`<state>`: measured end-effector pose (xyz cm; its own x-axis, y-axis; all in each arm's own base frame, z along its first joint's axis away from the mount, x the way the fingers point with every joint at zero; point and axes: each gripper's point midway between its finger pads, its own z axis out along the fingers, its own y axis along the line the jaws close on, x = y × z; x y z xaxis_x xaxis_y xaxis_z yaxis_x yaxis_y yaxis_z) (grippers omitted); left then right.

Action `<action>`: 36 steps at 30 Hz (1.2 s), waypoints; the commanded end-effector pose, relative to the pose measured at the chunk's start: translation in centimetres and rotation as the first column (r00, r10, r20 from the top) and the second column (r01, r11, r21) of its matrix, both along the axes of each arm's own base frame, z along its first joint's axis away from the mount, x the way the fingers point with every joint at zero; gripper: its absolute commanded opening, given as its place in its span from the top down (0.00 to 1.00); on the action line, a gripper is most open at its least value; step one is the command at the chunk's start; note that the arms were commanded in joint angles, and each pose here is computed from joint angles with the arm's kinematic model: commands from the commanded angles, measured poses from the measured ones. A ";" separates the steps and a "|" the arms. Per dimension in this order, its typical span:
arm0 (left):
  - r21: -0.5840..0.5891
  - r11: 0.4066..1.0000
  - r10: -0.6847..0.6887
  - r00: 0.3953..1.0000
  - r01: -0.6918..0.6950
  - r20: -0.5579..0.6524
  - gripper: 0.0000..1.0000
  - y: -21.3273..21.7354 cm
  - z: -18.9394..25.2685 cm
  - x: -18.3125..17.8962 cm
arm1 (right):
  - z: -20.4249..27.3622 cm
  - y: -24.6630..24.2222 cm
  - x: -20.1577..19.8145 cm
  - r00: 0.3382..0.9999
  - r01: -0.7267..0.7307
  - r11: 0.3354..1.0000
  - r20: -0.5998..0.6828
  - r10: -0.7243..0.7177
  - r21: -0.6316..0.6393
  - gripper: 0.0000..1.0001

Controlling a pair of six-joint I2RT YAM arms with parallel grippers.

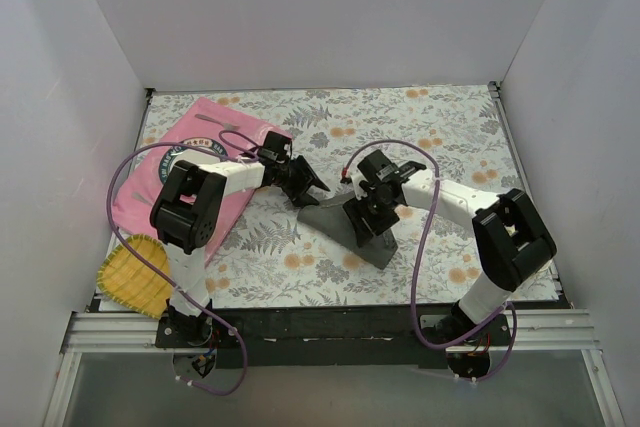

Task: Fold the napkin, place the utensils inside, and roll it up
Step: Roll the napkin with the utensil

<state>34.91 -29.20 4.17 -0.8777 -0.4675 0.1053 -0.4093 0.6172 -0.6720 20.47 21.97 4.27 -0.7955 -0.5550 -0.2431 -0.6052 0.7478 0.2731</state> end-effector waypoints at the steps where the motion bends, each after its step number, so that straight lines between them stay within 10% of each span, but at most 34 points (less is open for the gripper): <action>1: 0.012 1.000 -0.006 1.000 0.006 0.020 0.51 0.1 0.5 0.7 | 3.8 2.3 2.7 0.990 -0.063 0.998 0.129 0.060 0.024 0.23; 18: 0.027 1.000 -0.010 1.000 0.010 -0.002 0.51 -0.1 -0.1 1.2 | 0.6 6.2 4.2 0.864 -0.210 0.921 0.379 0.332 -0.329 0.16; 29: 0.041 0.999 -0.014 1.000 0.015 -0.007 0.51 -0.3 0.3 1.9 | -2.2 5.8 3.4 0.878 -0.209 0.924 0.355 0.321 -0.319 0.65; 36: 0.151 0.987 0.039 0.995 -0.053 0.094 0.48 1.6 4.4 5.9 | -1.9 7.9 2.2 0.946 -0.251 0.967 0.203 0.253 -0.036 0.81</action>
<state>38.02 -29.44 5.34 -0.8819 -0.4676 0.0603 -0.3974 0.6683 -0.6288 23.42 27.69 2.36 -0.5011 -0.8055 -0.3164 -0.8183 0.5599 -0.1296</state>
